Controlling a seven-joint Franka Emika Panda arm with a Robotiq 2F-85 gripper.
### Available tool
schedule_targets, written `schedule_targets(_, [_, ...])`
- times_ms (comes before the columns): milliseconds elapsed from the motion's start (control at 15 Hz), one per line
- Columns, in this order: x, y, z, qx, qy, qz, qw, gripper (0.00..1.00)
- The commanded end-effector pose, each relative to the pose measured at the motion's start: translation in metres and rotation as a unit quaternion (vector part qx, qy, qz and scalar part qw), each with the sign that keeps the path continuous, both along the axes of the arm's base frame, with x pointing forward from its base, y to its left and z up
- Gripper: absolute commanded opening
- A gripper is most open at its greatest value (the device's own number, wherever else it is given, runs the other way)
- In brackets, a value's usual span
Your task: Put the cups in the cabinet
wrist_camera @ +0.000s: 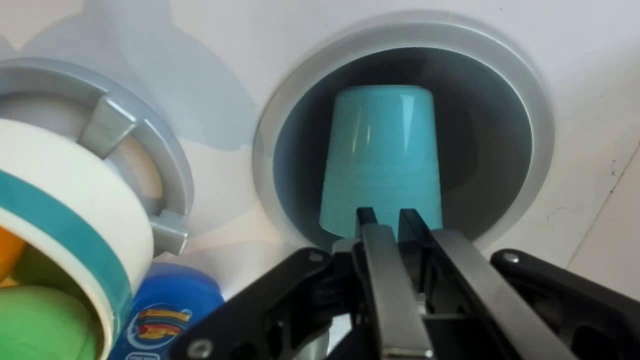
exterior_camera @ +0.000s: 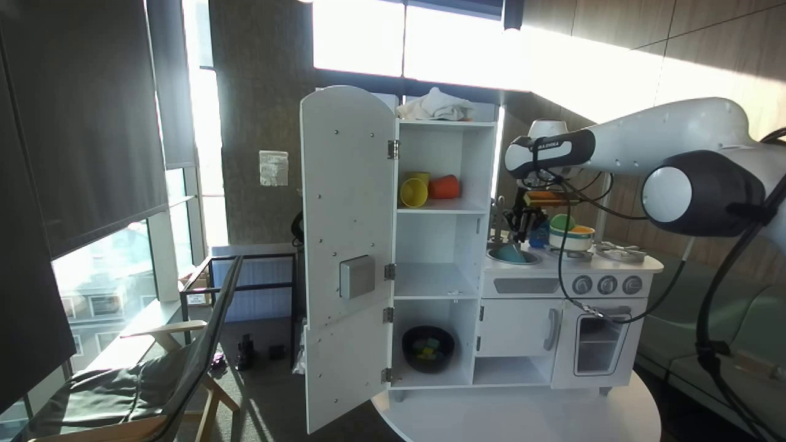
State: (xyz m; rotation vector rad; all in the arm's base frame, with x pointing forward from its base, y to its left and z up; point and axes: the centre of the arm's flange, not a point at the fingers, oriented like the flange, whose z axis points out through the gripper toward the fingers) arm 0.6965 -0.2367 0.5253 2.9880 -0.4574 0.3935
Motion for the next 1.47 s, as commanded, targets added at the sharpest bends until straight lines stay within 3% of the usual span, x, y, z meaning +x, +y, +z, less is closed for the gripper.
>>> schedule_targets(0, [0.024, 0.004, 0.01, -0.003, -0.03, -0.027, 0.9992, 0.51])
schedule_targets(267, [0.043, 0.009, 0.0, 0.0, -0.033, -0.052, 0.9981, 0.83])
schedule_targets(467, [0.055, 0.009, -0.011, 0.005, -0.033, -0.073, 0.9968, 1.0])
schedule_targets(1067, [0.032, -0.022, -0.01, 0.007, -0.019, -0.156, 0.9876, 1.0])
schedule_targets(1400, [0.002, -0.032, -0.022, 0.001, 0.008, -0.109, 0.9941, 1.0])
